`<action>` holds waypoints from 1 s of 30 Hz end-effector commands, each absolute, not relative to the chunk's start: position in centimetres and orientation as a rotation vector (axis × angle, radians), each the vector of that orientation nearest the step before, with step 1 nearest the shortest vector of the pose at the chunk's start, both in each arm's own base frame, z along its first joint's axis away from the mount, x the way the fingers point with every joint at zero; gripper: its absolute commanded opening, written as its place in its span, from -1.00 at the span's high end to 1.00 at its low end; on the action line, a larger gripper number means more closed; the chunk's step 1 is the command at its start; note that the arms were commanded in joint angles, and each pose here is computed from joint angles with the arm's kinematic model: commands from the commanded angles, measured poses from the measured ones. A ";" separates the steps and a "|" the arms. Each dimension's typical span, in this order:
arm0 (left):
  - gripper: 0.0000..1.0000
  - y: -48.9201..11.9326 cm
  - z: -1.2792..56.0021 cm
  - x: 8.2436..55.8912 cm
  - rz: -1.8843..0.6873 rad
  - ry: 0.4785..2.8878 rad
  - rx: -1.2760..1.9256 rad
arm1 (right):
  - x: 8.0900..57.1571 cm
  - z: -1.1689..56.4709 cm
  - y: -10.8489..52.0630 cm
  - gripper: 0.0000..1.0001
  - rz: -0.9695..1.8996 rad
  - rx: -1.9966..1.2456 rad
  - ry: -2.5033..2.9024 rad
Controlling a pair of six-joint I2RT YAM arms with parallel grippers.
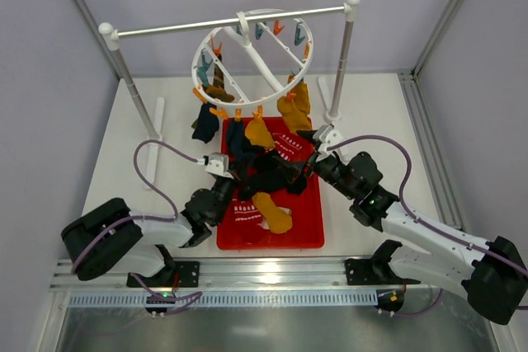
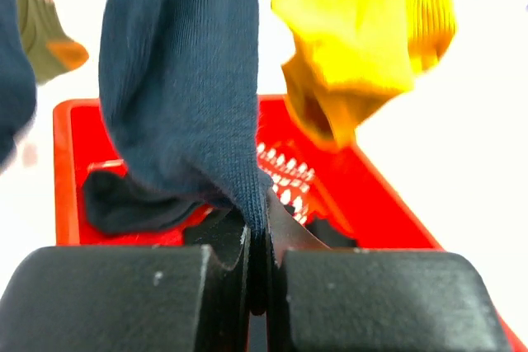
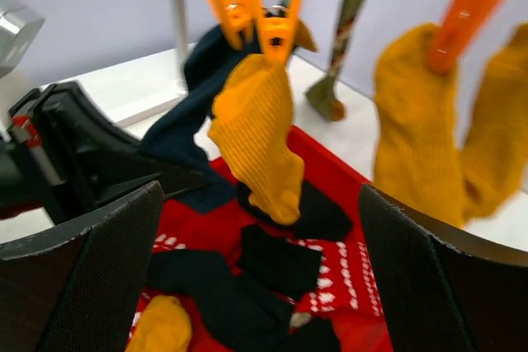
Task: Remove the socks clipped to the hanger
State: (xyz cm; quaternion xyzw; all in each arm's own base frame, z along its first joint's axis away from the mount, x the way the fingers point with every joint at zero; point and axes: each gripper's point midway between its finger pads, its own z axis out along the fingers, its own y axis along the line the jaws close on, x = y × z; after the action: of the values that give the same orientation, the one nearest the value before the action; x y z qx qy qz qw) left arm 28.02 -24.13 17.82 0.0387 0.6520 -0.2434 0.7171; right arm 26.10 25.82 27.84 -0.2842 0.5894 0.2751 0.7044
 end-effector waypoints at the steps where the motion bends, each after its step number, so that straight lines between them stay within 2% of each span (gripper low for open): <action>1: 1.00 -24.3 19.6 27.3 -0.597 1.412 0.088 | 23.6 31.8 28.9 -0.99 0.810 -0.744 1.142; 13: 1.00 -23.4 19.7 26.5 -0.579 1.433 0.121 | 18.9 31.3 34.1 -0.99 1.101 -1.035 1.016; 30: 1.00 -23.7 20.0 25.2 -0.605 1.424 0.219 | 23.3 29.7 38.4 -0.99 1.027 -1.063 1.064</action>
State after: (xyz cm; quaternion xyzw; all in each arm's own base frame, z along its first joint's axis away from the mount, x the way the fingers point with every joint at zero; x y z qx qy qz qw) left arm 25.80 -23.26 19.31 0.0784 0.6508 -0.2616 0.7084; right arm 22.45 37.71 26.97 -0.4613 0.4991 0.4563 0.5744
